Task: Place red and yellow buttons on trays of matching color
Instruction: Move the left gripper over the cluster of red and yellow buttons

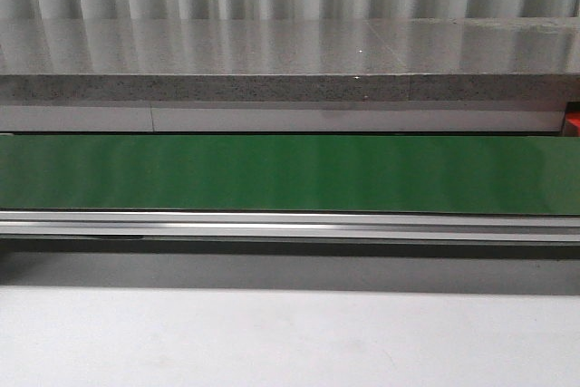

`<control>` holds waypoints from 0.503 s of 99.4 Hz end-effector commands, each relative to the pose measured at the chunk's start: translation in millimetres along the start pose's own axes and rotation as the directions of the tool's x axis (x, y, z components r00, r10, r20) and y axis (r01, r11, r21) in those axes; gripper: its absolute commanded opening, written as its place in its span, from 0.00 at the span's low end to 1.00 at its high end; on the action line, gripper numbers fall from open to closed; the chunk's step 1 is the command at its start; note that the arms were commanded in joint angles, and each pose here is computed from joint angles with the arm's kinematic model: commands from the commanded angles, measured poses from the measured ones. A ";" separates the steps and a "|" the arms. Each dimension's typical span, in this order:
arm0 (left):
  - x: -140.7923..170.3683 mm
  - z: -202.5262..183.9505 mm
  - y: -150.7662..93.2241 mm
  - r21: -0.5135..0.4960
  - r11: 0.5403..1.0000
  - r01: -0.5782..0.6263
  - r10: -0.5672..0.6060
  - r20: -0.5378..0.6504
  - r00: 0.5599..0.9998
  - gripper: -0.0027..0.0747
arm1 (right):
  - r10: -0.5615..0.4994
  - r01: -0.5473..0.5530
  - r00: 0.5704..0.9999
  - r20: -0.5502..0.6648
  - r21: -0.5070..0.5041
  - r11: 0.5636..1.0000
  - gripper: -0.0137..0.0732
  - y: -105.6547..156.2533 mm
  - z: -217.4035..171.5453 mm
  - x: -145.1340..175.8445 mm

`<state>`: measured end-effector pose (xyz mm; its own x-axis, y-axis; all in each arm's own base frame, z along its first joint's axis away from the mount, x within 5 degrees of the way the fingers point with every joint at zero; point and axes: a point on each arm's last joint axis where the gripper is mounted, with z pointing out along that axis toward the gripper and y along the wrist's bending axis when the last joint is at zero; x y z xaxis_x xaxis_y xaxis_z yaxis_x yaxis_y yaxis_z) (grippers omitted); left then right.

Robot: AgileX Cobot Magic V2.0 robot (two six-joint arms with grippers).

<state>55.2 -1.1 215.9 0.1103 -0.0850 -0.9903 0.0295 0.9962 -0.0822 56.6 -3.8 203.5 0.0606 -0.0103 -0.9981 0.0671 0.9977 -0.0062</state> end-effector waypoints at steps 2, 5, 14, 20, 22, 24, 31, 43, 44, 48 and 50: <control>8.8 -1.9 0.5 0.006 1.000 0.007 -0.007 0.054 0.999 0.01 | -0.013 0.013 0.994 0.111 0.005 1.000 0.08 -0.2 -2.3 -13.6; 8.8 -1.9 0.5 0.006 1.000 0.007 -0.007 0.054 0.999 0.01 | -0.013 0.013 0.994 0.111 0.005 1.000 0.08 -0.2 -2.3 -13.6; 8.8 -1.9 0.5 0.006 1.000 0.007 -0.007 0.054 0.999 0.01 | -0.013 0.013 0.994 0.111 0.005 1.000 0.08 -0.2 -2.3 -13.6; 8.8 -1.9 0.5 0.006 1.000 0.007 -0.007 0.054 0.999 0.01 | -0.013 0.013 0.994 0.111 0.005 1.000 0.08 -0.2 -2.3 -13.6; 8.8 -1.9 0.5 0.006 1.000 0.007 -0.007 0.054 0.999 0.01 | -0.013 0.013 0.994 0.111 0.005 1.000 0.08 -0.2 -2.3 -13.6; 8.3 -1.9 0.4 0.007 1.000 0.007 -0.007 0.060 0.998 0.01 | -0.013 0.013 0.994 0.111 0.005 1.000 0.08 -0.2 -2.3 -13.6; 5.8 -2.0 0.1 0.010 1.000 0.007 -0.008 0.077 0.997 0.01 | -0.013 0.013 0.994 0.111 0.005 1.000 0.08 -0.2 -2.3 -13.6; -7.7 -2.9 -0.8 0.011 1.000 0.015 -0.016 0.104 0.994 0.01 | -0.013 0.013 0.994 0.111 0.005 1.000 0.08 -0.2 -2.3 -13.6; -8.8 -2.8 -0.9 0.011 1.000 0.015 -0.016 0.101 0.995 0.01 | -0.013 0.013 0.994 0.111 0.005 1.000 0.08 -0.2 -2.3 -13.6; -17.4 -3.4 -1.4 0.008 1.000 0.017 -0.018 0.094 0.995 0.01 | -0.013 0.013 0.994 0.111 0.005 1.000 0.08 -0.2 -2.3 -13.6; -22.1 -3.3 -1.8 0.007 1.000 0.017 -0.017 0.087 0.996 0.01 | -0.013 0.013 0.994 0.111 0.005 1.000 0.08 -0.2 -2.3 -13.6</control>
<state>55.0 -1.1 216.8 0.1055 -0.0849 -0.9908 0.0286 0.9962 -0.0823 56.6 -3.8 203.5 0.0606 -0.0103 -0.9981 0.0671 0.9977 -0.0062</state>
